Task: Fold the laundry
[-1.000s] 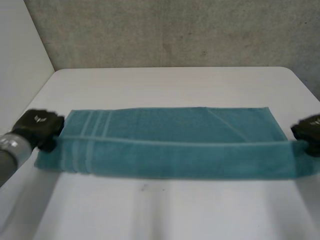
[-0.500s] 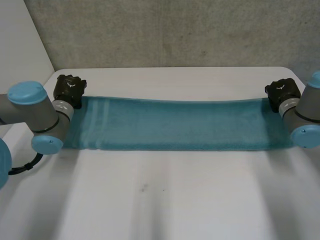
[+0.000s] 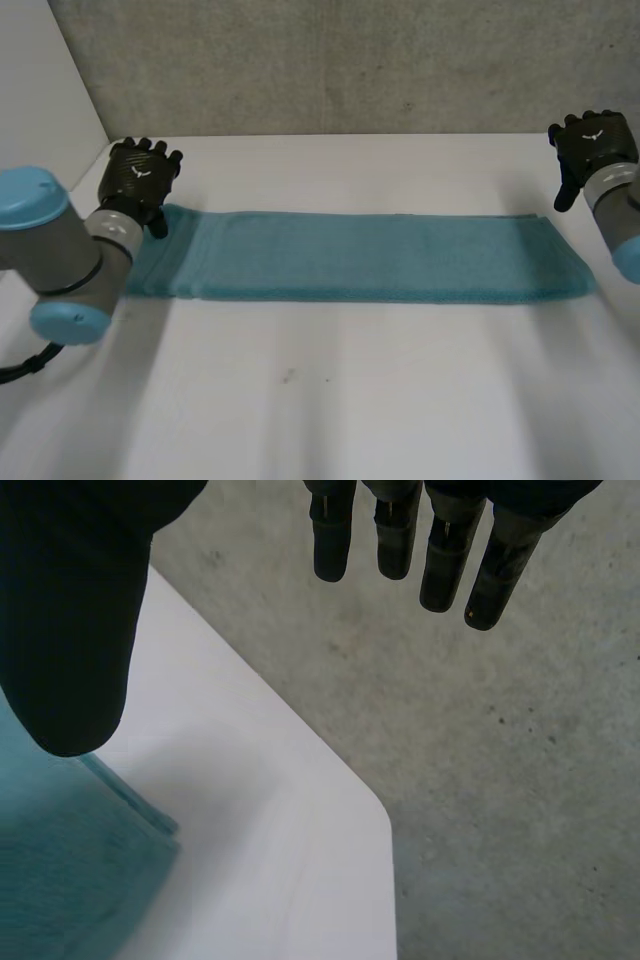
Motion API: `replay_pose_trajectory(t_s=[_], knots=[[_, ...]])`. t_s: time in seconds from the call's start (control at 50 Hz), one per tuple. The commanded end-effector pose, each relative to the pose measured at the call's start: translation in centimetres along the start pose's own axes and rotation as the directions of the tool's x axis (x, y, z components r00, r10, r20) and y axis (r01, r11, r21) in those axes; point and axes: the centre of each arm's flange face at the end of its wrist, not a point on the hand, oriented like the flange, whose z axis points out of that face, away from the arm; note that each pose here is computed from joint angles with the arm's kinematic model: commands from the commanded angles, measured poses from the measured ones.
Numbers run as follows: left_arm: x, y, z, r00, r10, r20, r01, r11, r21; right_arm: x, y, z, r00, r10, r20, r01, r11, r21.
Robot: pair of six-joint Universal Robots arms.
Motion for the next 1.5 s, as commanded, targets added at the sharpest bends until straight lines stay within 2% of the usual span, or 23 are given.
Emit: replay_pose_trajectory(t_s=[0.02, 0.14, 0.22, 0.3, 0.42, 0.86, 0.94, 1.06, 1.08, 1.1, 1.16, 1.2, 1.24, 1.3, 1.38, 1.46, 1.5], knots=[[-0.1, -1.0, -5.2, 0.999, -0.047, -0.026, 0.046, 0.998, -0.038, 0.1, 0.2, -5.0, 0.992, 0.055, 0.115, -0.048, 0.997, -0.063], [0.5, -0.9, -8.3, 0.983, -0.177, -0.045, 0.173, 0.982, -0.076, -0.1, 4.0, -7.6, 0.973, 0.127, 0.194, -0.075, 0.963, -0.257], [0.7, -0.6, -8.8, 0.974, -0.220, -0.046, 0.216, 0.972, -0.090, -0.5, 4.9, -8.0, 0.966, 0.144, 0.213, -0.080, 0.956, -0.284], [0.6, 0.3, -8.7, 0.959, -0.281, -0.026, 0.276, 0.955, -0.107, -0.2, 6.3, -7.3, 0.964, 0.153, 0.219, -0.096, 0.963, -0.251], [0.8, 0.7, -8.4, 0.959, -0.283, -0.019, 0.279, 0.955, -0.103, -0.8, 8.7, -6.0, 0.965, 0.147, 0.216, -0.095, 0.968, -0.233], [1.1, 1.3, -8.4, 0.959, -0.282, -0.010, 0.279, 0.953, -0.121, -0.4, 11.3, -4.0, 0.970, 0.152, 0.192, -0.096, 0.958, -0.272], [1.0, 1.3, -8.4, 0.959, -0.282, -0.007, 0.279, 0.952, -0.122, 0.7, 12.0, -3.4, 0.978, 0.143, 0.154, -0.096, 0.955, -0.281], [1.0, 1.3, -8.5, 0.960, -0.282, -0.002, 0.279, 0.952, -0.124, 5.6, 12.5, -2.6, 0.996, 0.074, -0.041, -0.083, 0.948, -0.306], [1.0, 1.4, -8.5, 0.960, -0.281, 0.000, 0.279, 0.952, -0.128, 5.6, 12.5, -2.6, 0.996, 0.074, -0.041, -0.083, 0.948, -0.306], [1.0, 1.4, -8.6, 0.960, -0.281, 0.002, 0.279, 0.952, -0.128, 8.5, 13.0, -2.3, 0.992, 0.027, -0.125, -0.067, 0.942, -0.330], [1.0, 1.5, -8.7, 0.960, -0.281, 0.004, 0.279, 0.951, -0.130, 10.3, 13.5, -2.0, 0.986, -0.018, -0.169, -0.041, 0.938, -0.344], [0.9, 1.5, -8.7, 0.960, -0.280, 0.011, 0.279, 0.951, -0.134, 13.2, 13.9, -1.6, 0.967, -0.130, -0.220, 0.041, 0.928, -0.370], [0.9, 1.4, -8.7, 0.960, -0.280, 0.013, 0.279, 0.951, -0.132, 15.1, 13.6, -1.4, 0.943, -0.224, -0.248, 0.116, 0.915, -0.387], [0.8, 1.3, -8.8, 0.960, -0.279, 0.016, 0.279, 0.952, -0.129, 15.9, 13.2, -1.2, 0.925, -0.281, -0.256, 0.165, 0.904, -0.395], [0.8, 1.3, -8.8, 0.960, -0.279, 0.016, 0.279, 0.952, -0.129, 15.4, 12.0, -0.7, 0.924, -0.282, -0.257, 0.178, 0.915, -0.362], [0.7, 1.3, -8.9, 0.960, -0.278, 0.025, 0.279, 0.951, -0.130, 10.0, 6.6, 0.1, 0.955, -0.219, -0.201, 0.179, 0.963, -0.201], [0.6, 1.3, -8.9, 0.960, -0.277, 0.032, 0.279, 0.952, -0.129, 6.3, 2.3, 0.0, 0.969, -0.190, -0.159, 0.180, 0.981, -0.073]])
